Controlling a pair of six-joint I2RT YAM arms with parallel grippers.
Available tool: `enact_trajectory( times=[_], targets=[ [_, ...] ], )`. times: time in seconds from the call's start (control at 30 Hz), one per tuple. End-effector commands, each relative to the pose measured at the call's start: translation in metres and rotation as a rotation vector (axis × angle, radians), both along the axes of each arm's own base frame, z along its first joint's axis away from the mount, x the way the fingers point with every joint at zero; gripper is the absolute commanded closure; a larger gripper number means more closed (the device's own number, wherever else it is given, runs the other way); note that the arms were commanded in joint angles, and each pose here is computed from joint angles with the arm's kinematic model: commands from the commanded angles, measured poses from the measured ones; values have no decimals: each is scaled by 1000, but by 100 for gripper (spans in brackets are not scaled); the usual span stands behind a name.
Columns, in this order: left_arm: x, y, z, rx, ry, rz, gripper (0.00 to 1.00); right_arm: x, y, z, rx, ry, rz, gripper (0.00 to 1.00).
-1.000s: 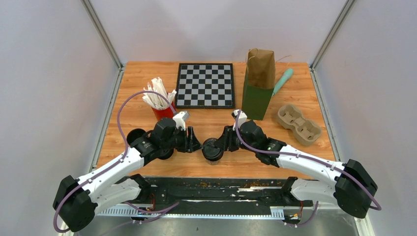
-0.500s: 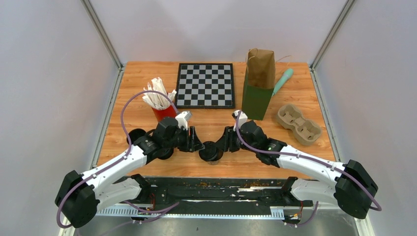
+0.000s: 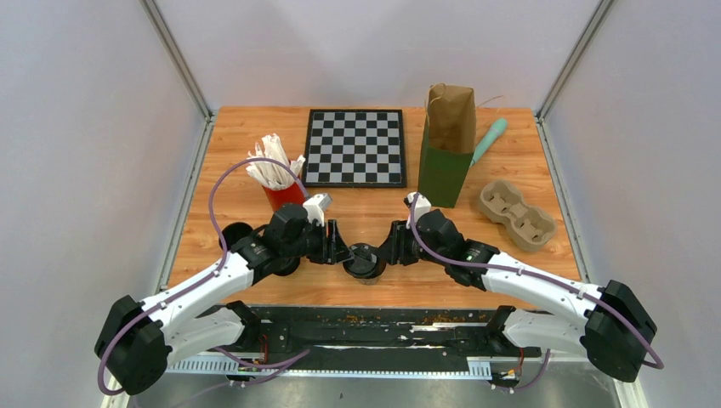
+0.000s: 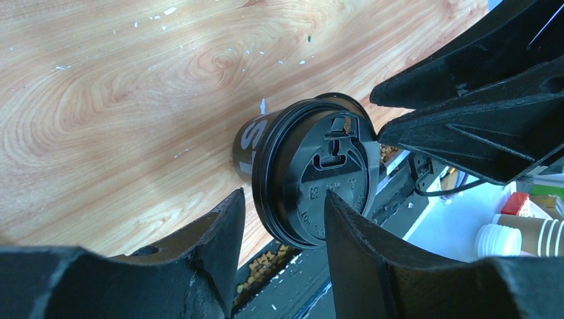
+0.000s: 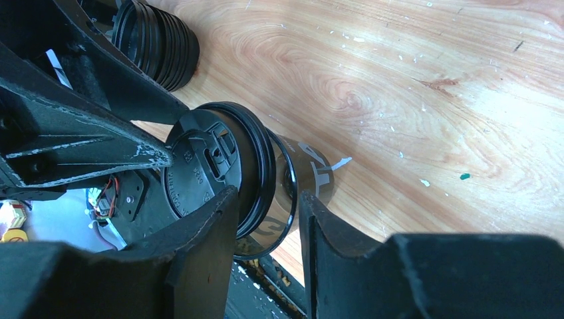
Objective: Pack the takeout coffee
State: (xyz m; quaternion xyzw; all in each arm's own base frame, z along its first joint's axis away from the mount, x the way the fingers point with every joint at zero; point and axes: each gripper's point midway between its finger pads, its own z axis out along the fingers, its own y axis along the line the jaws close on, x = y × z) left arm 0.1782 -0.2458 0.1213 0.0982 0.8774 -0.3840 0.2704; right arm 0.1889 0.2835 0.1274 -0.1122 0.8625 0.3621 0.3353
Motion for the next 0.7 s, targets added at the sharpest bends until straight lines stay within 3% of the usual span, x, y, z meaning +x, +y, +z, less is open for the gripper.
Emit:
enact_trajectory(
  times=[0.0,0.13,0.3,0.47,0.67],
  targets=[
    [5,-2,11,-26,-46,1,46,8,1,21,19,-47,-15,61],
    [3,-4,7,-30,-34,-19,53,7,1,20,19,-39,-14,61],
    [2,-8,7,-48,-30,-29,54,6,2,27,26,-44,-8,61],
    [3,-13,9,-68,-24,-40,65,7,2,36,36,-54,-5,60],
    [3,-18,11,-86,-15,-56,66,5,2,45,37,-64,10,55]
  ],
)
